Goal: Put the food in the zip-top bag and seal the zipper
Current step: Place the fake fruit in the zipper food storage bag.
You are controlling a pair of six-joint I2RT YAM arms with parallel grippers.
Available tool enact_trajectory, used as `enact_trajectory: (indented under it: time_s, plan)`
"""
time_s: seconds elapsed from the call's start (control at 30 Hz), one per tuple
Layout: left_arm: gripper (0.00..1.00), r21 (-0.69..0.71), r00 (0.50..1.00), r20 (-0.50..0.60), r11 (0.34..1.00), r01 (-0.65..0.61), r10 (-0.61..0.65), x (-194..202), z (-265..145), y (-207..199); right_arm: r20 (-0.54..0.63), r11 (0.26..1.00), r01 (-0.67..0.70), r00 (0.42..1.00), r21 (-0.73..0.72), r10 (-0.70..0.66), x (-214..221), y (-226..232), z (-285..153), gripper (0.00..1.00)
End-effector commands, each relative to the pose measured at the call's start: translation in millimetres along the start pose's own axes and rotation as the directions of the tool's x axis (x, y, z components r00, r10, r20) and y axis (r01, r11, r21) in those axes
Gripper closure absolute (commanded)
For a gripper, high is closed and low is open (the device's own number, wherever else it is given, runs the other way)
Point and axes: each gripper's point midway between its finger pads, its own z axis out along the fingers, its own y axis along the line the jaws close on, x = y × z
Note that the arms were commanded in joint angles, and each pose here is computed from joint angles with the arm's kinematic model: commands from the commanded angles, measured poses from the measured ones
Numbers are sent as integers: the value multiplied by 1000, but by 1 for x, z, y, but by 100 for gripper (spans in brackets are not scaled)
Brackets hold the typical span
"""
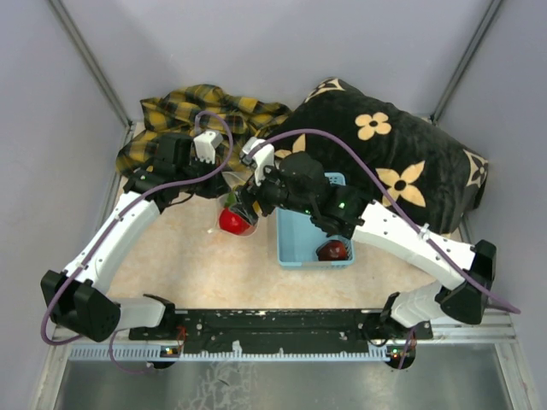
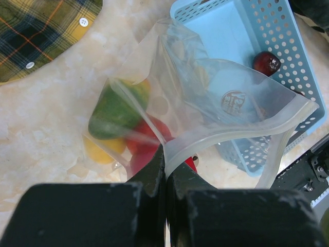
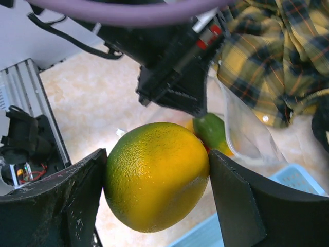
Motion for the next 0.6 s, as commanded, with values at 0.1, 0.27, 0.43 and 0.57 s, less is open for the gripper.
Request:
enact_trajectory:
  time_s: [0.1,0.27,0.43,0.57]
  plan:
    - [100,42,1000,26,999,-4,3,-6,0,-6,144,989,94,986,-114,-77,-40,22,29,51]
    - [100,54,1000,27,998,-7,5,-6,0,-9,130,985,143,983,-93,-131,-26,16,49,51]
    - [100,66,1000,27,998,-9,8,-5,-1,-11,78,977,213,975,-34,-210,-3,1,63,49]
    - [100,77,1000,28,997,-12,10,-5,-1,-13,70,963,269,960,14,-270,10,-10,70,48]
